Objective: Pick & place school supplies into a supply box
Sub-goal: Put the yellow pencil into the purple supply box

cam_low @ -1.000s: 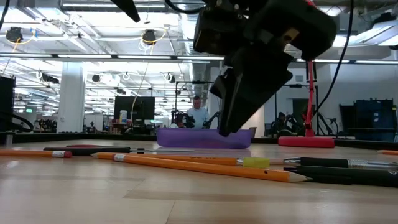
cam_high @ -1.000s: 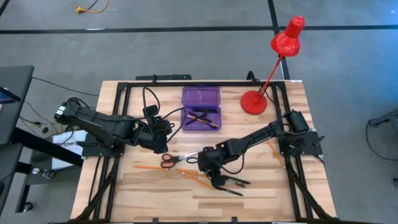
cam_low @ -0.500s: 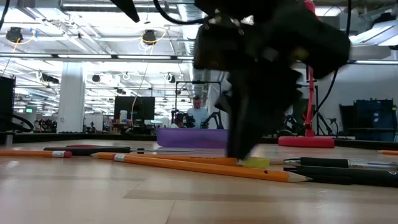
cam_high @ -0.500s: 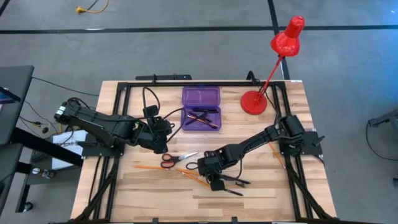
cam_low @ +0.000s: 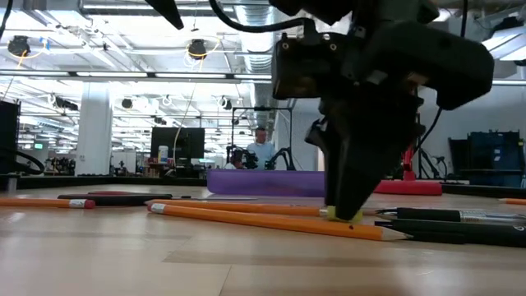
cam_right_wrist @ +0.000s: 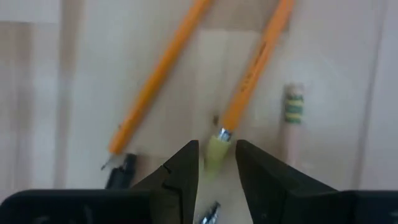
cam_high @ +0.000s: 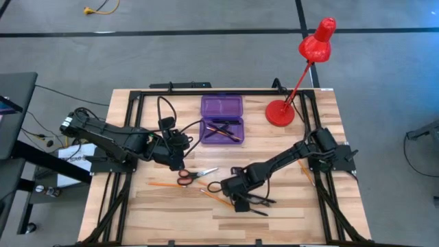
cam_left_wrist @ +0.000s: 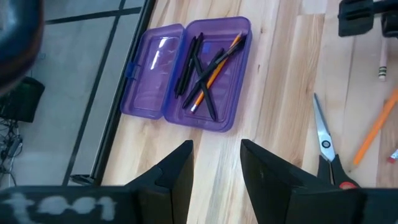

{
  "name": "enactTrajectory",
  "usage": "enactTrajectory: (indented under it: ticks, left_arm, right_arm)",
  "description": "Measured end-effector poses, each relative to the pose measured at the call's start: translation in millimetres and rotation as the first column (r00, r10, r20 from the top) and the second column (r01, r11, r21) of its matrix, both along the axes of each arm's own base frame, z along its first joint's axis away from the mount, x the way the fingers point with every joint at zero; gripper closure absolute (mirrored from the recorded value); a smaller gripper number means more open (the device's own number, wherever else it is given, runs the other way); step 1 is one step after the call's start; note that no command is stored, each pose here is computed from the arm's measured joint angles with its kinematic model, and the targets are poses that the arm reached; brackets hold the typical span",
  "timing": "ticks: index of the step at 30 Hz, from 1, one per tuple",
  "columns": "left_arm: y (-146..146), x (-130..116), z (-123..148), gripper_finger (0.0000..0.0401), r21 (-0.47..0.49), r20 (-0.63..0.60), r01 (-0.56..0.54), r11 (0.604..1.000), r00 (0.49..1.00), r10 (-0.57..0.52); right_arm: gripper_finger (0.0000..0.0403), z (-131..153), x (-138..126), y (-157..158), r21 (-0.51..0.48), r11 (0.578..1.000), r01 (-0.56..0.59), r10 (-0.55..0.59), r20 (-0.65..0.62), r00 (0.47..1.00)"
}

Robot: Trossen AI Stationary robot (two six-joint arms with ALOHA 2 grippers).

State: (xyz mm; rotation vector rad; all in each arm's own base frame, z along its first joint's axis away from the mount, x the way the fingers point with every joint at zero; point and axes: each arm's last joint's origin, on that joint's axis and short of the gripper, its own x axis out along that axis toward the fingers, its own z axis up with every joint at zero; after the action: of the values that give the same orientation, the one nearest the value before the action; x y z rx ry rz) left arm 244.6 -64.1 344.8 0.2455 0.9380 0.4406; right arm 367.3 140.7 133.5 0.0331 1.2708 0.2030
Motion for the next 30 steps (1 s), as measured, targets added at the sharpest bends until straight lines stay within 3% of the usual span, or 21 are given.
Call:
enactTrajectory:
  ticks: [5,12,21,30]
  left_arm:
    - [0,0,0,0.0278,0.002,-0.002,0.002,1.0,1.0,-0.002]
    - [0,0,0,0.0278,-0.007,-0.005,0.007,1.0,1.0,-0.007]
    - [0,0,0,0.0278,-0.014,-0.002,0.003,1.0,1.0,-0.003]
    - [0,0,0,0.0278,-0.009,0.0,0.001,1.0,1.0,-0.001]
  right_arm:
    - [0.0315,-1,-5,-4,-0.063,0.997,0.044,-0.047,-0.047,0.998]
    - [0.0392,-3,-5,-7,-0.066,0.996,0.054,-0.057,-0.039,0.998]
    - [0.0323,-4,-4,-7,-0.06,0.997,0.05,-0.052,-0.028,0.998]
    - [0.0323,-4,0,-12,-0.05,0.997,0.064,-0.064,-0.006,0.998]
